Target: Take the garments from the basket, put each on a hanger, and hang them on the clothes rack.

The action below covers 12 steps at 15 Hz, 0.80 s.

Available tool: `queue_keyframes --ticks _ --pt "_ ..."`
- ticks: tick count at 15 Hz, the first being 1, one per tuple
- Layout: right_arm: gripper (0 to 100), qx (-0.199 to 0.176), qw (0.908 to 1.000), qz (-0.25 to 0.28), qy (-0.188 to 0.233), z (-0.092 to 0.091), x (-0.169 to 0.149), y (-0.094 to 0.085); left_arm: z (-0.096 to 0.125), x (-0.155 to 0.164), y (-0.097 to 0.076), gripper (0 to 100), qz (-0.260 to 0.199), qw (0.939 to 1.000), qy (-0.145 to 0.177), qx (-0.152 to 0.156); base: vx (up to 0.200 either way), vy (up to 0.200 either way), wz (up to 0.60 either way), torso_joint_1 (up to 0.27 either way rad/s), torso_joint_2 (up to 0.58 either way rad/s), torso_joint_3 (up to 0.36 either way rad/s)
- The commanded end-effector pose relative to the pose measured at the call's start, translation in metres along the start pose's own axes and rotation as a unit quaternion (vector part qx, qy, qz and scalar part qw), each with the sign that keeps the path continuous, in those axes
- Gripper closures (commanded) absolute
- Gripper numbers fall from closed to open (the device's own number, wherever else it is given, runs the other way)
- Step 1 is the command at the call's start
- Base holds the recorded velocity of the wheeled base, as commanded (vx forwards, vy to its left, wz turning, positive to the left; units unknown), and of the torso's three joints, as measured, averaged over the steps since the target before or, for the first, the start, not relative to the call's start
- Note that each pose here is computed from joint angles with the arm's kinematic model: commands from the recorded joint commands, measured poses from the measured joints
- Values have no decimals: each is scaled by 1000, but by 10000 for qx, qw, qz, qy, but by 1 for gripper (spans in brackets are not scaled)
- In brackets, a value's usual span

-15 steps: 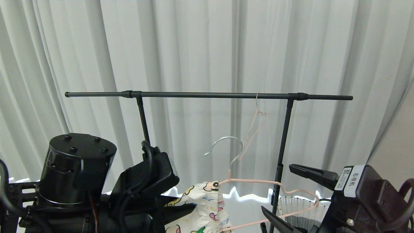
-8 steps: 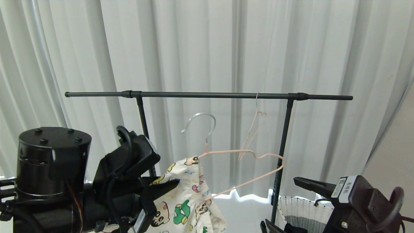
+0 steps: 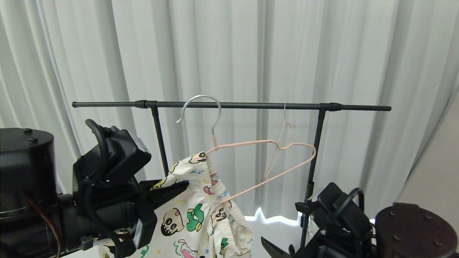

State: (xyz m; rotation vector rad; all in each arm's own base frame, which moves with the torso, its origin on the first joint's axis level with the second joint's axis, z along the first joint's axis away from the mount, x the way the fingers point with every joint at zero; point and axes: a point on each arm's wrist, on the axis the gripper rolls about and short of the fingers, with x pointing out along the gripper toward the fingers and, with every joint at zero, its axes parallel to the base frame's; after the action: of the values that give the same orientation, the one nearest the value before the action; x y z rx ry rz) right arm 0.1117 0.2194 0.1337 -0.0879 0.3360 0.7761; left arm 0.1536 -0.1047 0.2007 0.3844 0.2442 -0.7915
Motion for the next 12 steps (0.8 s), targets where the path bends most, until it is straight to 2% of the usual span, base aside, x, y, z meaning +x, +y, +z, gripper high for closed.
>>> queue_keyframes --ticks 1,5,12 --pt "0 79 9996 -32 263 -7 29 9 4 -5 0 100 25 9999 -127 25 0 0 0 0 0 0" --pt "0 130 9991 44 414 -15 42 19 7 -4 -6 100 -139 9997 -179 89 0 0 0 0 0 0" --pt "0 206 9983 -179 505 -18 50 9 11 -3 -11 100 -284 9991 -273 147 0 0 0 0 0 0"
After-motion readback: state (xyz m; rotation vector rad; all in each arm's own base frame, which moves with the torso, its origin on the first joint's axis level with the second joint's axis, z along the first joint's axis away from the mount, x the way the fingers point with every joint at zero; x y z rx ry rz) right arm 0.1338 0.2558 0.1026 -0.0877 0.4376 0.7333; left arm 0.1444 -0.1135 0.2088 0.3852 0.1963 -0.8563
